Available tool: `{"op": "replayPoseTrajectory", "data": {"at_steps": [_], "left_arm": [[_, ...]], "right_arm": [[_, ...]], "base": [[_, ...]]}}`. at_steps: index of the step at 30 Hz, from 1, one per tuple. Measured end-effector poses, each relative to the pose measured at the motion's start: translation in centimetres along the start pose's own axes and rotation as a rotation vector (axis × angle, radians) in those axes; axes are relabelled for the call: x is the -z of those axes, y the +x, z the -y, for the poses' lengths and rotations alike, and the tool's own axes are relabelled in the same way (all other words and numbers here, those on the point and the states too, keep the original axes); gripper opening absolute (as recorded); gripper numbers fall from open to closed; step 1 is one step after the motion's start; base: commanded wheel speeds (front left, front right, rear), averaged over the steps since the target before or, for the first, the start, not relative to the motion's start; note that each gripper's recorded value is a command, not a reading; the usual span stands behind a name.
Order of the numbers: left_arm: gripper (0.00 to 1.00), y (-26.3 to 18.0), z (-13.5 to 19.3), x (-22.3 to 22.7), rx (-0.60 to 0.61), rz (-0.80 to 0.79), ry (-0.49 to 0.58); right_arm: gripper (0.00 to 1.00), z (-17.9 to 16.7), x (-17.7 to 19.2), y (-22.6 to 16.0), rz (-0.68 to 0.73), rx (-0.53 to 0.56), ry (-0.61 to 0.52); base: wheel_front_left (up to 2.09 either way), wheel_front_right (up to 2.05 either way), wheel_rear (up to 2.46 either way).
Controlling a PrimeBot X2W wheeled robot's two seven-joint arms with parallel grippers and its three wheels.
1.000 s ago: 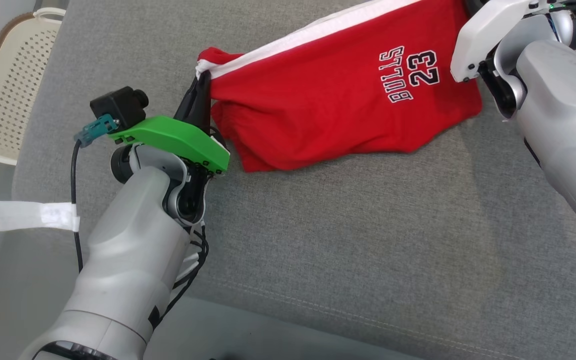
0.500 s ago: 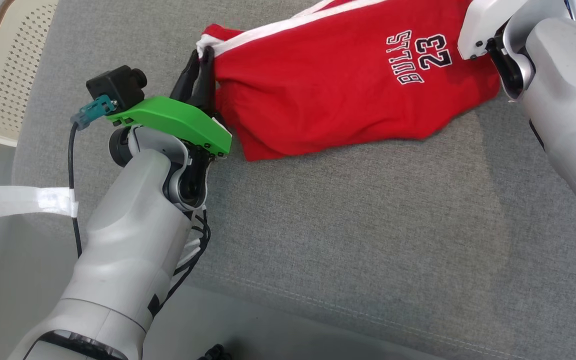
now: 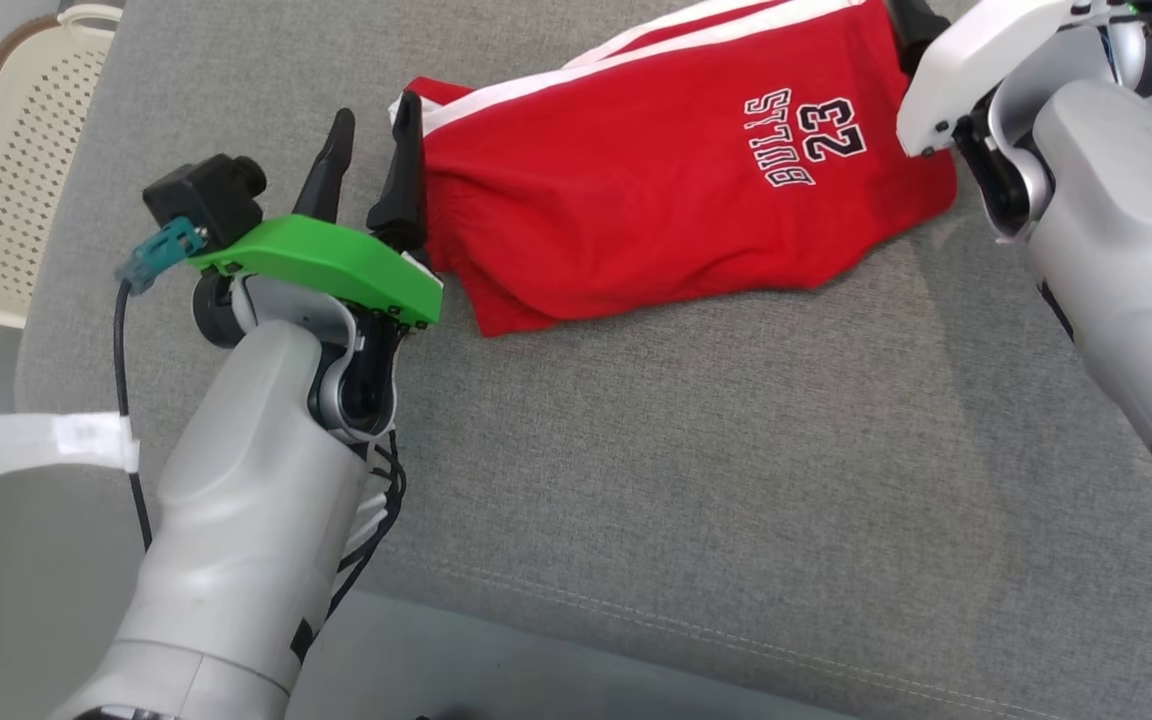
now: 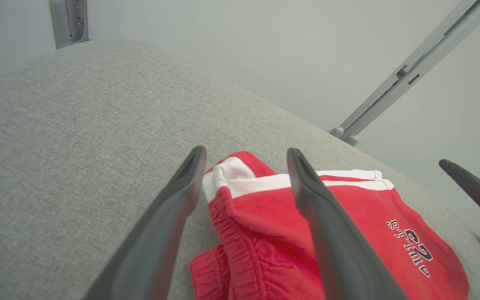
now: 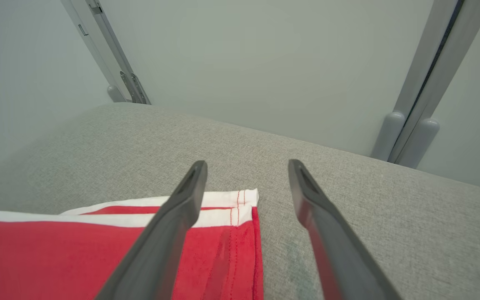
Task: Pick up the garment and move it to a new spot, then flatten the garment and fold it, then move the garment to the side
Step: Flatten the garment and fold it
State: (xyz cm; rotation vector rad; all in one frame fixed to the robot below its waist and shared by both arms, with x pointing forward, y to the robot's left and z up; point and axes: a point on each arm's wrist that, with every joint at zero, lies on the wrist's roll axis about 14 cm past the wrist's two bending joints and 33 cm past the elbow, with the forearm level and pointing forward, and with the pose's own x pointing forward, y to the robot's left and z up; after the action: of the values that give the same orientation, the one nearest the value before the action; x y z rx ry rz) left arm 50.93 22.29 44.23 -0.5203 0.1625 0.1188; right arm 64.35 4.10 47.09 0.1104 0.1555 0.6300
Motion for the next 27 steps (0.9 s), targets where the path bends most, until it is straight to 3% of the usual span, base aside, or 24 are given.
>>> {"op": "replayPoseTrajectory", "data": {"at_steps": [10, 27], "left_arm": [[1.00, -3.1, 0.6, -4.3, 0.031, 0.184, 0.123], [1.00, -9.2, -0.3, -6.5, -0.022, 0.305, 0.272]], "right_arm": [[1.00, 0.2, 1.1, -3.9, -0.019, 0.021, 0.022], [1.00, -0.5, 5.3, -6.6, -0.146, 0.055, 0.054]], "base": [[0.00, 0.00, 0.00], [0.00, 0.00, 0.00]]}}
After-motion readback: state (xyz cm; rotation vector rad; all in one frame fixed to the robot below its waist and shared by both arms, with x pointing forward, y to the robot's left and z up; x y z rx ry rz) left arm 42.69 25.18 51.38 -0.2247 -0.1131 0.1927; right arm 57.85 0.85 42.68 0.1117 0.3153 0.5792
